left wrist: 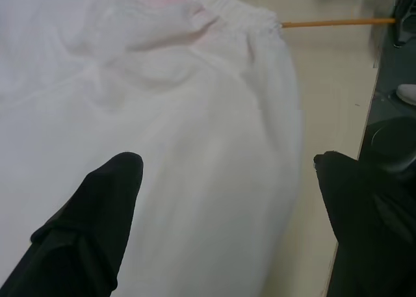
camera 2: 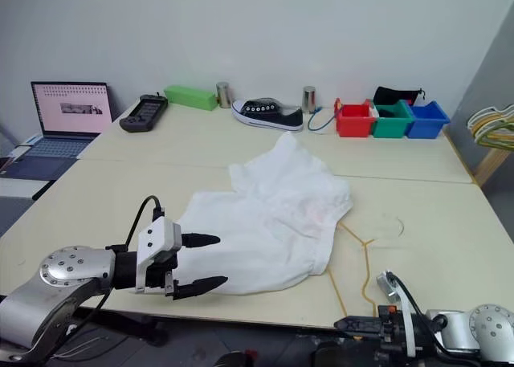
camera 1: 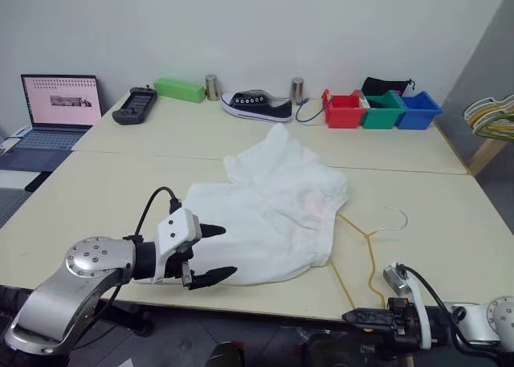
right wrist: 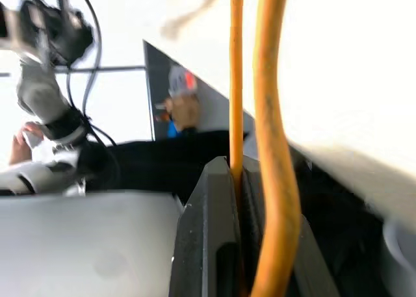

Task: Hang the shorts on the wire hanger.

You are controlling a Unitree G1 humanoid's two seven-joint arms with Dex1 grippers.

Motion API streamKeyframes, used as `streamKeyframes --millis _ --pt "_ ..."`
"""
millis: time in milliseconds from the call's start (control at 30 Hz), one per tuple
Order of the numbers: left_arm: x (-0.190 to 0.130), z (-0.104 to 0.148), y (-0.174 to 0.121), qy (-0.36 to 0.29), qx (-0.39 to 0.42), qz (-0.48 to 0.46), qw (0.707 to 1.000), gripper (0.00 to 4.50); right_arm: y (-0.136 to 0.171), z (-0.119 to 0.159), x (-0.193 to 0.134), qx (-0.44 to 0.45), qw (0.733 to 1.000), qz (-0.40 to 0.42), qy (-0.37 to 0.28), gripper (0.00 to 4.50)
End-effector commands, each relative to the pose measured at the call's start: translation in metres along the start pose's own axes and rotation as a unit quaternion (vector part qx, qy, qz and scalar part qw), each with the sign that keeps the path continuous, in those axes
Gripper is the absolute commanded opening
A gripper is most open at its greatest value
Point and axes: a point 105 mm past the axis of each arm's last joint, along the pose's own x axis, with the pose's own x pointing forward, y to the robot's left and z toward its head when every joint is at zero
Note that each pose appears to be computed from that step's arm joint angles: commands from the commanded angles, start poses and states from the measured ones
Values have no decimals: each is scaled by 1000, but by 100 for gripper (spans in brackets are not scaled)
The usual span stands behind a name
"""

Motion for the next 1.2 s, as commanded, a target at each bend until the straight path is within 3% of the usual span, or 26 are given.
streamKeyframes --millis 33,267,467,833,1200 --pt "-1 7 2 -7 21 1 1000 448 20 7 -4 -51 998 13 -17 0" --pt "2 8 4 -10 26 -4 1000 448 44 -4 -1 -130 990 22 44 0" --pt "3 9 7 -8 33 -6 999 448 24 7 1 -144 988 -27 45 0" --pt "3 10 9 -4 38 -4 999 448 2 38 2 -47 998 -30 -5 0" --pt "0 6 8 6 40 -1 999 448 12 3 1 25 998 27 56 0"
